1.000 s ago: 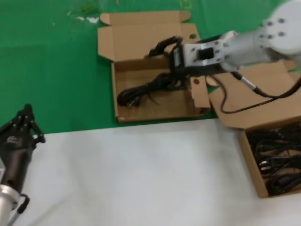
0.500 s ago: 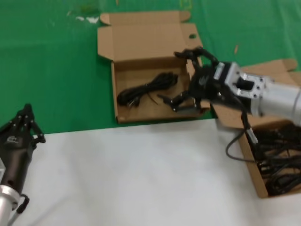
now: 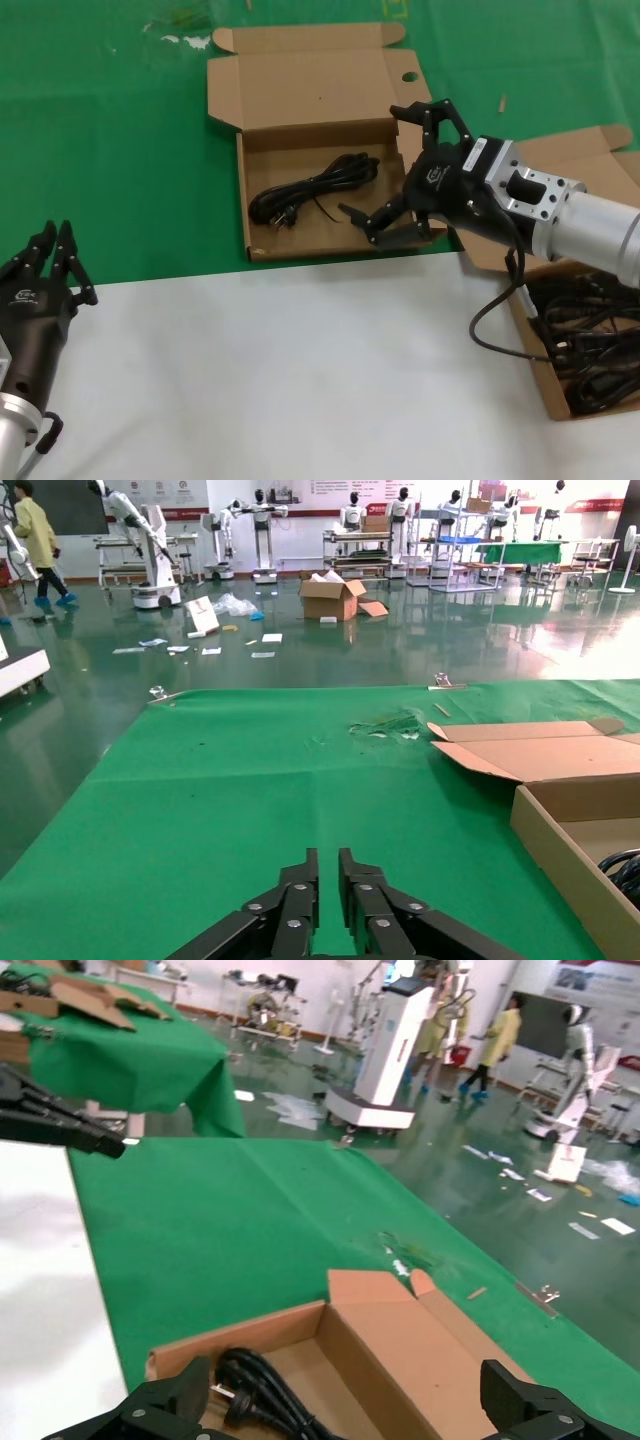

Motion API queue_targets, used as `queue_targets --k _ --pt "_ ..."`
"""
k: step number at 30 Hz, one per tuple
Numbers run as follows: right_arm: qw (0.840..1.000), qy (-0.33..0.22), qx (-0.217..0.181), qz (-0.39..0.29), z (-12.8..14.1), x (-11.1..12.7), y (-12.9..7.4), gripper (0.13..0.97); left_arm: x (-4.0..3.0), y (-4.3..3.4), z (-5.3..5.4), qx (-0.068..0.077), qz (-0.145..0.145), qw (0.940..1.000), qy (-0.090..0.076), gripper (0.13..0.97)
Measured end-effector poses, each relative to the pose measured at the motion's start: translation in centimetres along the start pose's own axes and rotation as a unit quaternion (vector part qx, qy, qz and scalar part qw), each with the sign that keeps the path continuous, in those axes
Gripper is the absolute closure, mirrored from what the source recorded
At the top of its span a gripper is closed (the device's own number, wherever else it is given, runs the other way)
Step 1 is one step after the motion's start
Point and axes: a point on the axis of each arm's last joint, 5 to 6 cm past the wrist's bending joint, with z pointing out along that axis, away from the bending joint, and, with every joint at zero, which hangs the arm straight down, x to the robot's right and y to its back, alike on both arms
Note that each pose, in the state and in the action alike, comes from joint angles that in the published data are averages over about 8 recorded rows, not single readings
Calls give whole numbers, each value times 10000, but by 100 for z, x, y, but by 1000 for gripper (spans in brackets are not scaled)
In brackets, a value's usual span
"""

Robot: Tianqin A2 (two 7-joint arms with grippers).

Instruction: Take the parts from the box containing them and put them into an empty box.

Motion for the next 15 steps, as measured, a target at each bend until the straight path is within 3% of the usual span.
queue_targets --k 3,8,15 --pt "9999 116 41 102 -4 -49 21 358 0 0 0 0 0 10000 0 957" --pt "9989 338 108 297 -15 -141 61 145 0 0 0 0 0 10000 0 881" --pt "9959 666 180 585 -40 -271 118 133 0 0 0 0 0 10000 0 775"
